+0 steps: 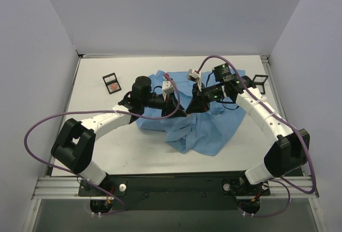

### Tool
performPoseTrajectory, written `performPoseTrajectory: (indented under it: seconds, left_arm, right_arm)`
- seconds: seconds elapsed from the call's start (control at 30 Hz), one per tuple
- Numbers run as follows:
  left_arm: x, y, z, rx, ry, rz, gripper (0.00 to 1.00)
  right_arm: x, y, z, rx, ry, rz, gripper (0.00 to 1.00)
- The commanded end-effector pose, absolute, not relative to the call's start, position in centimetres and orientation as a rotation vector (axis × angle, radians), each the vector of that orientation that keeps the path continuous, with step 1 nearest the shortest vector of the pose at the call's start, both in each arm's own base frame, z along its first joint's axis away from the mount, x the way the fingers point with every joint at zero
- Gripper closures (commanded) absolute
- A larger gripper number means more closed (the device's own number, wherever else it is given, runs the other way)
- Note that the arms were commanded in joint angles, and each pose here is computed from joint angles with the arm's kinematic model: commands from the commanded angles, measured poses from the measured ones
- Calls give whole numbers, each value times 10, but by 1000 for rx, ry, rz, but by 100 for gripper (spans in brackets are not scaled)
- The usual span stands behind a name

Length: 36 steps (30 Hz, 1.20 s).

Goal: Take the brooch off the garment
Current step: Remove the brooch from the clothes.

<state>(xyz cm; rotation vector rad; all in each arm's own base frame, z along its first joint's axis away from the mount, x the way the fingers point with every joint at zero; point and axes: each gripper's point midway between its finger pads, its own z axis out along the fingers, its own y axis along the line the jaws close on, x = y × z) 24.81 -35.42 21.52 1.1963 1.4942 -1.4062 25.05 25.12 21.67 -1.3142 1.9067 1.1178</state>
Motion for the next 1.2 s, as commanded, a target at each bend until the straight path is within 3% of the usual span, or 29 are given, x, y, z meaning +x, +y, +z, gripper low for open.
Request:
performPoseTrajectory:
  seconds: [0.0, 1.17]
  left_arm:
    - [273, -355, 214, 1140, 1529, -1302, 80]
    - [281, -353, 214, 1095, 1556, -1265, 84]
  right_arm:
    - [223, 257, 244, -1350, 1797, 1223, 100]
    - [220, 258, 244, -1368, 1793, 1216, 100]
